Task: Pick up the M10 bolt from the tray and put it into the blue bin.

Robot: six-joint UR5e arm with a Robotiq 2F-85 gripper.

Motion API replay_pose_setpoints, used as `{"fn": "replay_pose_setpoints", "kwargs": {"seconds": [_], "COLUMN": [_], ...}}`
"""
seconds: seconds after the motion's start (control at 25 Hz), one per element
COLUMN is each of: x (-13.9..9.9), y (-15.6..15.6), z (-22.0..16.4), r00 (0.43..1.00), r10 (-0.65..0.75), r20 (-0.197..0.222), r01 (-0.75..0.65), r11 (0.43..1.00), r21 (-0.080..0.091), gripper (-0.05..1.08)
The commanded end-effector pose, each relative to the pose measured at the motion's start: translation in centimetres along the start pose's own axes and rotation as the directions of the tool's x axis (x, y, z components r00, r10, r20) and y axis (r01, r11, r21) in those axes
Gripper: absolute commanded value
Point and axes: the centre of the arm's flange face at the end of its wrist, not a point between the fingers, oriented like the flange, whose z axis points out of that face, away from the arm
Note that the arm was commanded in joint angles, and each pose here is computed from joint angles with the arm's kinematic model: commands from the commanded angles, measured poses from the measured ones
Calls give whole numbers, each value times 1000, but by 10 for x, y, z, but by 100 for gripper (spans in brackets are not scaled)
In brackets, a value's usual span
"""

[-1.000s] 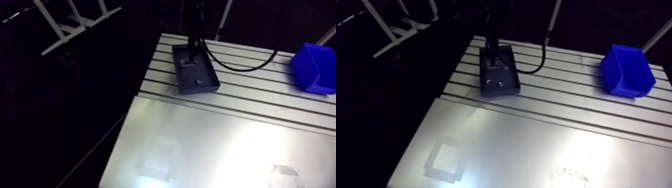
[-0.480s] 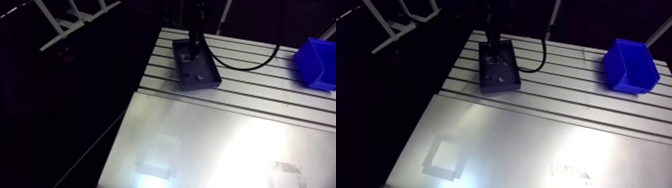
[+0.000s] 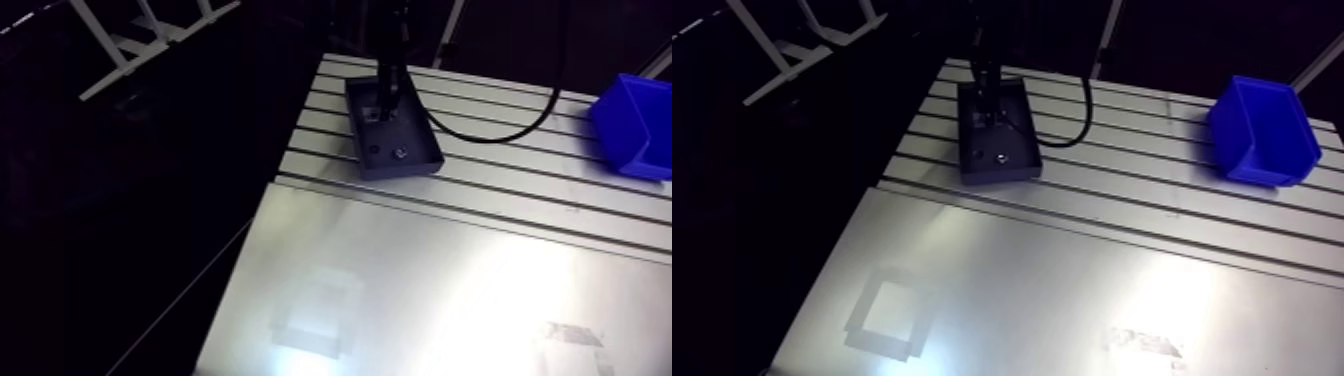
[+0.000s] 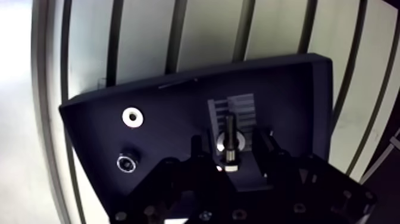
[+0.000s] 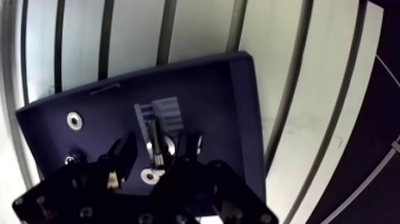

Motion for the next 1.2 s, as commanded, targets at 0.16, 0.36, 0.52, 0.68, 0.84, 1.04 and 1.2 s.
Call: {"fn": "replay_pose_setpoints", "kwargs": {"seconds": [0.16, 0.36, 0.52, 0.68, 0.84, 1.04, 1.2], "x": [4, 4, 4, 4, 4, 4, 4], "y": [-1, -1, 1, 2, 2, 2, 1], "z": [1, 0, -1, -2, -2, -2, -1], "r00": [1000, 1000, 1000, 1000, 1000, 1000, 1000], "r10": [-4, -5, -5, -8, -8, -8, -9], "r20": [0, 0, -1, -1, -1, -1, -1], "r01": [4, 5, 5, 8, 8, 8, 9], "r11": [1000, 1000, 1000, 1000, 1000, 1000, 1000], "r21": [0, -1, -6, -26, -26, -26, -24], "gripper": [61, 66, 69, 72, 73, 74, 77]}}
